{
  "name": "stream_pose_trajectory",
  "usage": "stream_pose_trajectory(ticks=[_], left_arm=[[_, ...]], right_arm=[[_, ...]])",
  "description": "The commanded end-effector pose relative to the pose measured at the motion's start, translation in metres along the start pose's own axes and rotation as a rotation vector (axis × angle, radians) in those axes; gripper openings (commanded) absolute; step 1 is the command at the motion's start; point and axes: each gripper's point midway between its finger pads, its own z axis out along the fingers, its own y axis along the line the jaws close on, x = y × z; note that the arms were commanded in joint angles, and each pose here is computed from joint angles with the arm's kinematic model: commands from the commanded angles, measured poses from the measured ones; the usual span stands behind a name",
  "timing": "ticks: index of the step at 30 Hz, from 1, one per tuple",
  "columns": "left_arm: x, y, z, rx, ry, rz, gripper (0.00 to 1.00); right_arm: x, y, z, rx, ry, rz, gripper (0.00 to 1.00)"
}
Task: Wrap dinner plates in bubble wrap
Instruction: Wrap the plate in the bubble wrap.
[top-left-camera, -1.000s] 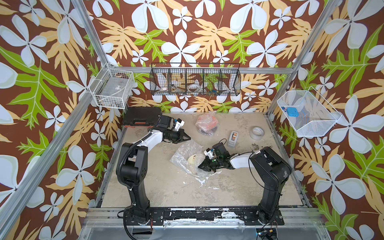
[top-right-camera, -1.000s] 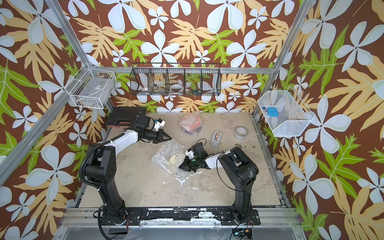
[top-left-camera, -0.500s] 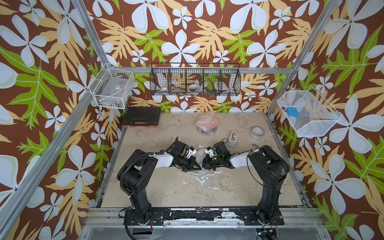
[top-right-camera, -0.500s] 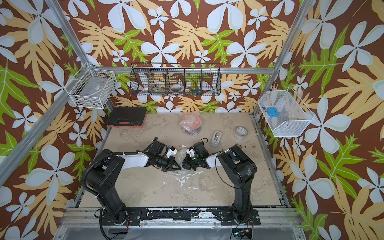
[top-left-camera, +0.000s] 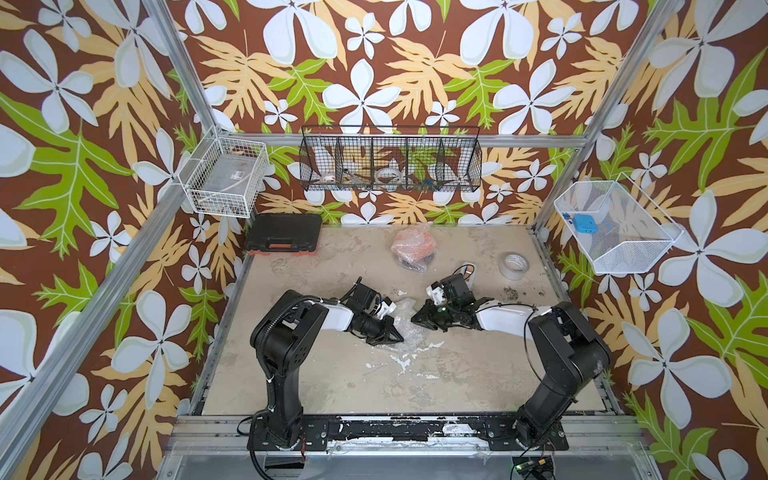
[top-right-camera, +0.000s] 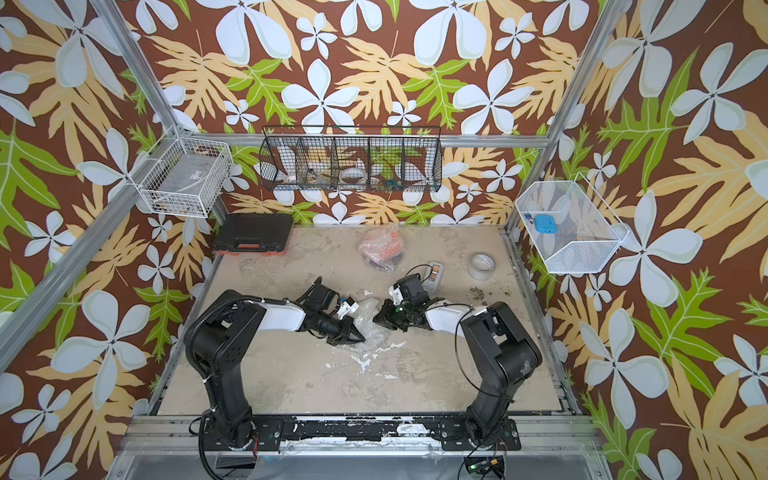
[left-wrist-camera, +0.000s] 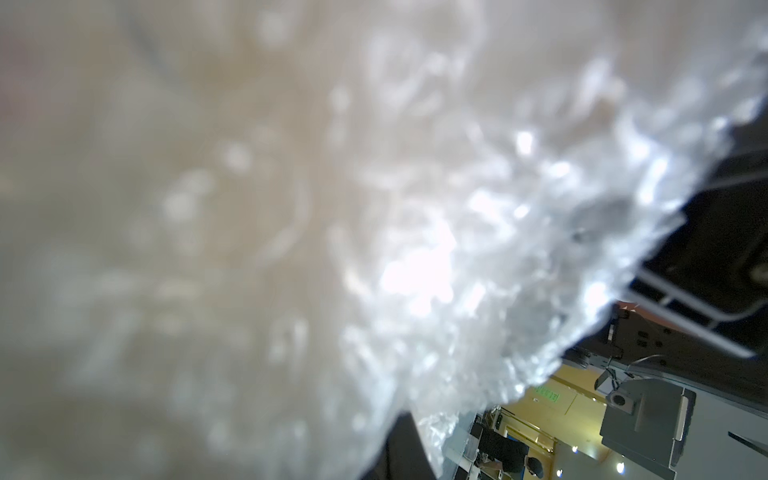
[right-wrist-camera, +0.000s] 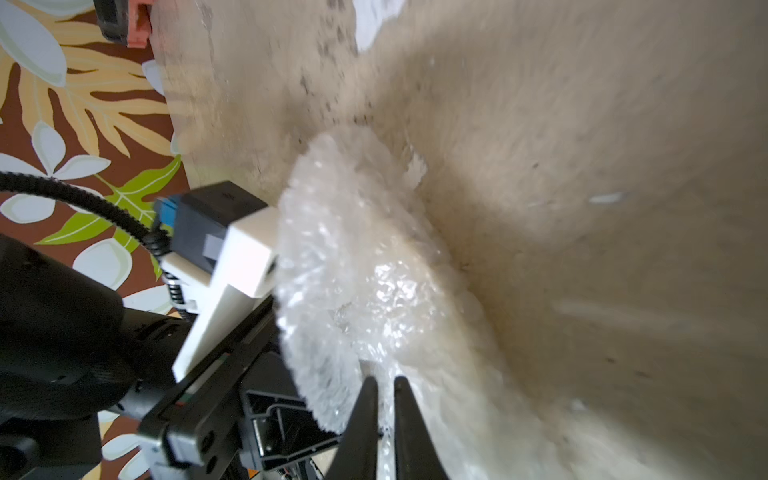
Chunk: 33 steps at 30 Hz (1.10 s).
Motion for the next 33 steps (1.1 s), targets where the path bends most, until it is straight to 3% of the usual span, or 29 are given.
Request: stream_pose_trajectory(ticks=[1, 3, 6, 10, 14, 20, 24, 27, 33], left_arm=[[0.026, 0.064, -0.006, -0.300, 0.036, -0.120, 0.00], [0.023, 0.060, -0.008, -0.295, 0.030, -0.100, 0.00], [0.021, 0.054, -0.008, -0.278, 0.030, -0.076, 0.00], [0.024, 0.051, -0.011, -0.276, 0.046, -0.044, 0.00], [0.022, 0.046, -0.019, -0.308, 0.052, 0.019, 0.00], [0.006, 0.036, -0.029, -0.353, 0.072, 0.176, 0.05], [0.002, 0.029, -0.031, -0.339, 0.093, 0.212, 0.16], [-0.012, 0.004, -0.047, -0.282, 0.019, 0.237, 0.25], [-0.067, -0.042, -0.126, -0.209, -0.302, 0.215, 0.47]], right_arm=[[0.008, 0.023, -0.004, -0.067, 0.052, -0.098, 0.07], [0.016, 0.044, 0.001, -0.168, 0.113, -0.137, 0.06], [0.025, 0.047, 0.019, -0.205, 0.220, -0.160, 0.04], [0.016, -0.003, 0.043, -0.010, 0.241, -0.166, 0.02], [0.025, -0.062, 0.044, 0.196, 0.266, -0.122, 0.00], [0.080, -0.083, 0.022, 0.213, 0.315, -0.051, 0.00], [0.099, -0.070, 0.021, 0.170, 0.306, -0.013, 0.00], [0.097, -0.074, 0.028, 0.174, 0.289, 0.017, 0.00], [0.095, -0.078, 0.031, 0.187, 0.280, 0.015, 0.00]])
